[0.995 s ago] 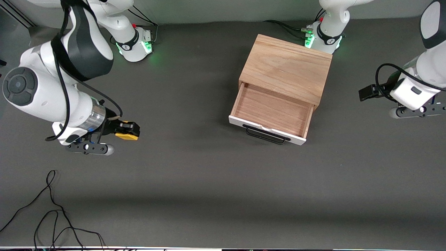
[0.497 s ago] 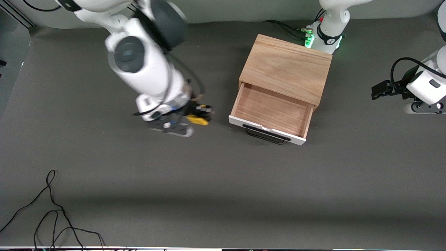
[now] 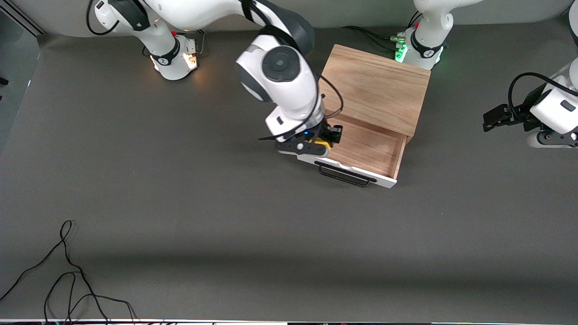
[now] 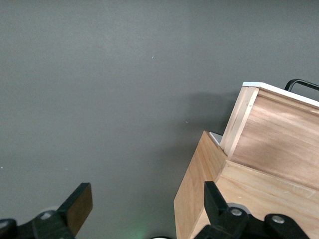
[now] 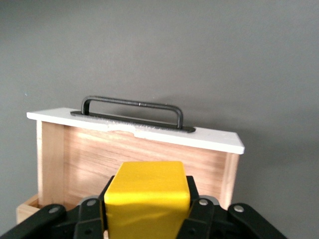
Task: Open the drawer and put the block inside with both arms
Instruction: 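Carry the yellow cube with the right gripper over the open drawer, then lower the cube into the drawer and open the right gripper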
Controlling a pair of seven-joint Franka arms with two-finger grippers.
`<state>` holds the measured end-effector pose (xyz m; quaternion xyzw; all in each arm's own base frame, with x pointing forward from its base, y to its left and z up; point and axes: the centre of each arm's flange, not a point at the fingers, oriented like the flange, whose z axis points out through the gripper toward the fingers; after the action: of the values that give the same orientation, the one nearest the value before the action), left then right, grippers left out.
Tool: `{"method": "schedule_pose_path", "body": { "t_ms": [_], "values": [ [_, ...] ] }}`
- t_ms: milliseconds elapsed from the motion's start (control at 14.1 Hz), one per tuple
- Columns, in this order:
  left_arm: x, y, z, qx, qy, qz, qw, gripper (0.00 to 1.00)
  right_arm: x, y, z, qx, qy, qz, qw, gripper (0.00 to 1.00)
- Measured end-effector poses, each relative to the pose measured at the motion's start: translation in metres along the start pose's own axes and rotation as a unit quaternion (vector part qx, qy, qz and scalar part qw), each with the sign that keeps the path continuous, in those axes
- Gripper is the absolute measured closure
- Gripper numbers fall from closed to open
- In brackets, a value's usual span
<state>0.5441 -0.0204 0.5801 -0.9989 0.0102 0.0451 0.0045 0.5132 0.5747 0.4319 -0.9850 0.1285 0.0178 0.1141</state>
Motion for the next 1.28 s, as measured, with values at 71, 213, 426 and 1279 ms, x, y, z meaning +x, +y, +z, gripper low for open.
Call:
{"method": "schedule_pose_path", "body": {
  "t_ms": [71, 213, 426, 1279],
  "values": [
    [0.0, 0.003, 0.0, 0.0, 0.0, 0.003, 1.0, 0.0, -0.005, -0.002, 0.015, -0.008, -0.004, -0.003, 1.0, 0.44],
    [0.0, 0.011, -0.001, -0.001, 0.001, 0.01, 1.0, 0.0, -0.012, -0.003, 0.04, -0.023, -0.009, -0.009, 1.0, 0.44],
    [0.0, 0.011, -0.004, -0.001, 0.005, 0.011, 1.0, 0.0, -0.028, -0.005, 0.081, -0.054, -0.007, -0.028, 0.998, 0.44],
    [0.0, 0.011, -0.012, -0.002, 0.013, 0.011, 1.0, 0.0, -0.057, -0.011, 0.135, -0.073, -0.012, -0.007, 0.997, 0.44]
  ]
}}
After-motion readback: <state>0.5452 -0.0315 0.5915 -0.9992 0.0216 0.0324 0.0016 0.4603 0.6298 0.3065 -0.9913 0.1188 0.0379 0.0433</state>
